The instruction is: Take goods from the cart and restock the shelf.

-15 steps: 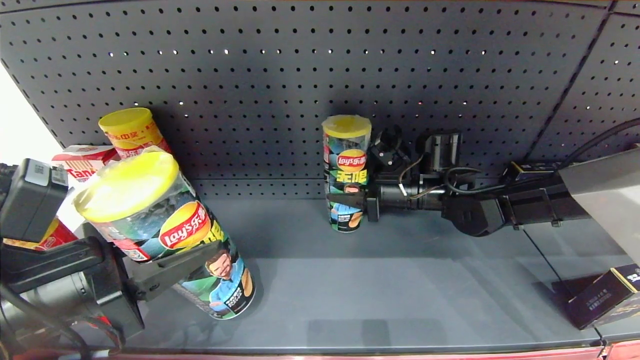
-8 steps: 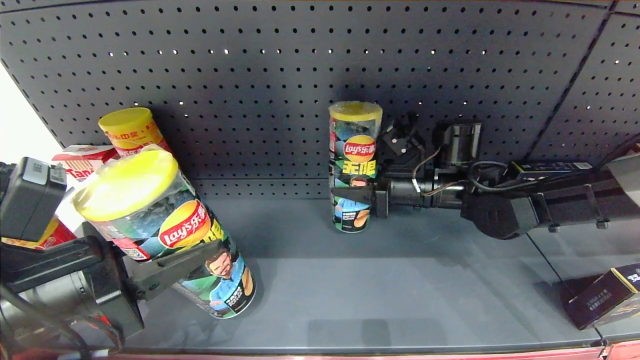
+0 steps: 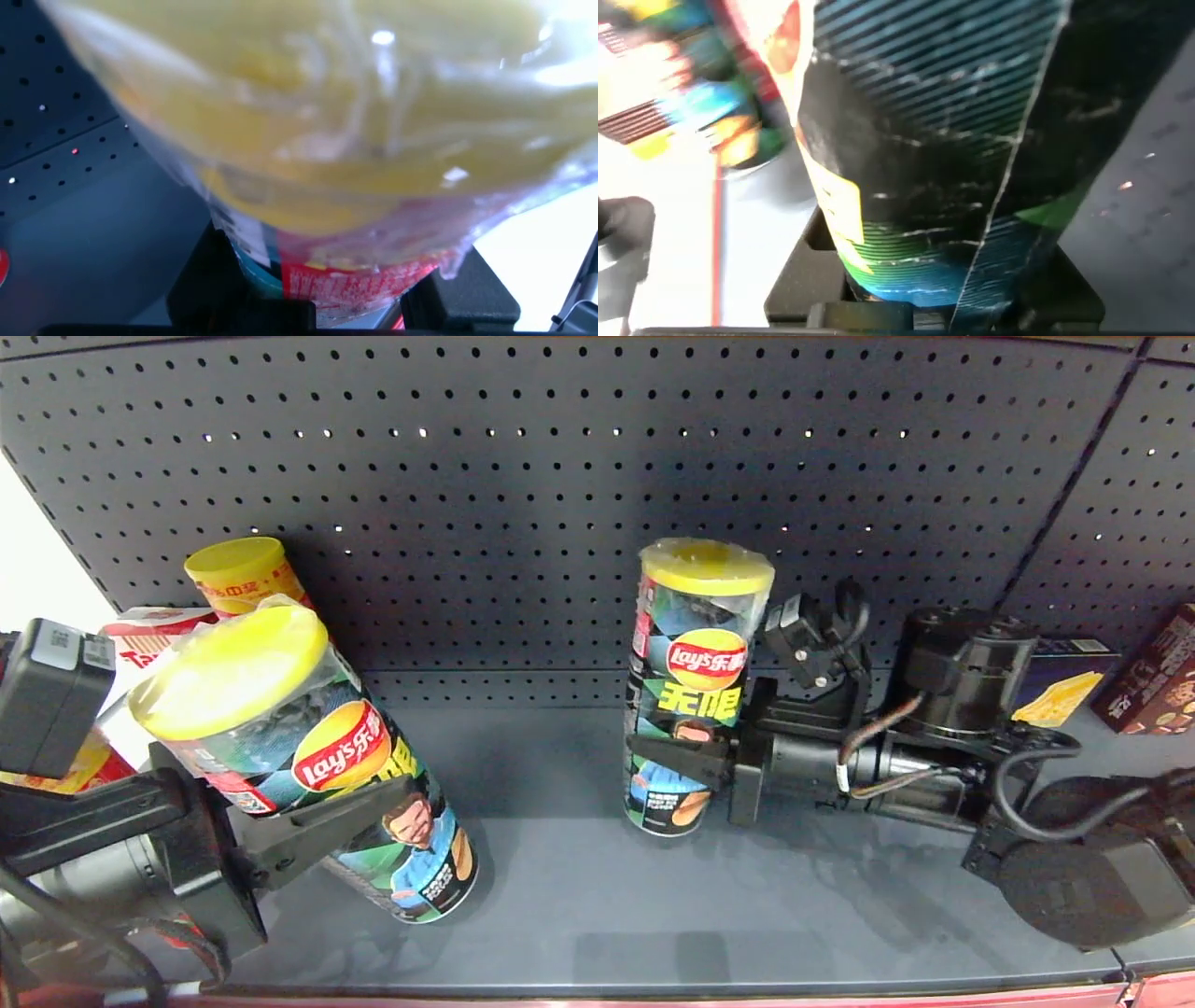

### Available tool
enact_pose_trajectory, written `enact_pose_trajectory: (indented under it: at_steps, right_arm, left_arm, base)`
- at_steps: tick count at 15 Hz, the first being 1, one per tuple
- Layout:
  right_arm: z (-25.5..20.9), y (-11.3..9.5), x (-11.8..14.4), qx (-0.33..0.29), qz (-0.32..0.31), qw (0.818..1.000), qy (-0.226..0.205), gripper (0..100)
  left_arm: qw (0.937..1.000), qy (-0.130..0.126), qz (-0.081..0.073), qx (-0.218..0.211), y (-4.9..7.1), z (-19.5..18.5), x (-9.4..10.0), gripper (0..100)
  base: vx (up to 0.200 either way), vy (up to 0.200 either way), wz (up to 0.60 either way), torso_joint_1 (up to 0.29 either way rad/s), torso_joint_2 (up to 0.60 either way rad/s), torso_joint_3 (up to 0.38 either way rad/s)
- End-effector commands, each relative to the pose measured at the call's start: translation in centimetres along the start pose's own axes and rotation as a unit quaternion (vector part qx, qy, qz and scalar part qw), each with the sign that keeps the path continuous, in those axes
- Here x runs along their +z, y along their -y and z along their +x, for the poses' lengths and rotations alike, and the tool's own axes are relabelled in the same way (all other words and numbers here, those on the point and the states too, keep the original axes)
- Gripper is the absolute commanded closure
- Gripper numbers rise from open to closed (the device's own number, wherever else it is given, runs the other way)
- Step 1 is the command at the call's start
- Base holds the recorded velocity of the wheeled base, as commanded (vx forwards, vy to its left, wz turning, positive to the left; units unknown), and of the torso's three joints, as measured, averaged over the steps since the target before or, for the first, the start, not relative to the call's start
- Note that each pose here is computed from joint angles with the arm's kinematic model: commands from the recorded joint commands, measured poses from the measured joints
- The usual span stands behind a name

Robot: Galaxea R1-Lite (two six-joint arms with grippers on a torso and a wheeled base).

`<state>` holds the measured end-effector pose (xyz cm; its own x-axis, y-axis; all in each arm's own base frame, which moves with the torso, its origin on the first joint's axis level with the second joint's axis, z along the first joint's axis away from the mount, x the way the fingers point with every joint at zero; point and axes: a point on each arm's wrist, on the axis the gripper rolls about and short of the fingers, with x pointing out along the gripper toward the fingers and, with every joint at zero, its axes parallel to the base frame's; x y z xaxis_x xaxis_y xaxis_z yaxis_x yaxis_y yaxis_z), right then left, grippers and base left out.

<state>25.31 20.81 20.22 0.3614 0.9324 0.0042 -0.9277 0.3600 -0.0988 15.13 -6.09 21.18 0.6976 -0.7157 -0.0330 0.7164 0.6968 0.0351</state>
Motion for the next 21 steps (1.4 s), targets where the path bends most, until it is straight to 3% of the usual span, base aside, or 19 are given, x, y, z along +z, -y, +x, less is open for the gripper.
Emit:
enact_pose_trajectory:
  at_steps: [1, 9, 19, 20, 21]
  right_arm:
    - [-1.7, -2.7, 0.3, 0.015, -0.004, 1.0, 0.009, 100]
    - [-2.0, -3.9, -3.9, 0.019, 0.01, 1.0, -0.02, 100]
    - [-1.0, -3.9, -5.8, 0.025, 0.013, 0.999, -0.037, 100]
    - [-0.9, -4.0, -5.9, 0.027, 0.012, 0.999, -0.037, 0]
    - [-0.9, -4.1, -5.9, 0.026, 0.012, 0.999, -0.037, 0]
  left_arm:
    - [1.0, 0.003, 0.001, 0.0, 0.0, 0.1, 0.2, 100]
    - [1.0, 0.003, 0.002, 0.007, -0.1, 0.1, 0.3, 100]
    - [1.0, 0.0, 0.0, 0.007, 0.0, 0.1, 0.1, 100]
    - [1.0, 0.0, 0.0, 0.007, 0.0, 0.1, 0.0, 100]
    - [1.0, -0.001, 0.0, 0.007, 0.0, 0.1, 0.0, 100]
  base:
    - [0.0, 0.0, 0.0, 0.0, 0.0, 0.0]
    - [0.0, 0.0, 0.0, 0.0, 0.0, 0.0]
    - [0.0, 0.0, 0.0, 0.0, 0.0, 0.0]
    - [0.0, 0.0, 0.0, 0.0, 0.0, 0.0]
    - [0.0, 0.0, 0.0, 0.0, 0.0, 0.0]
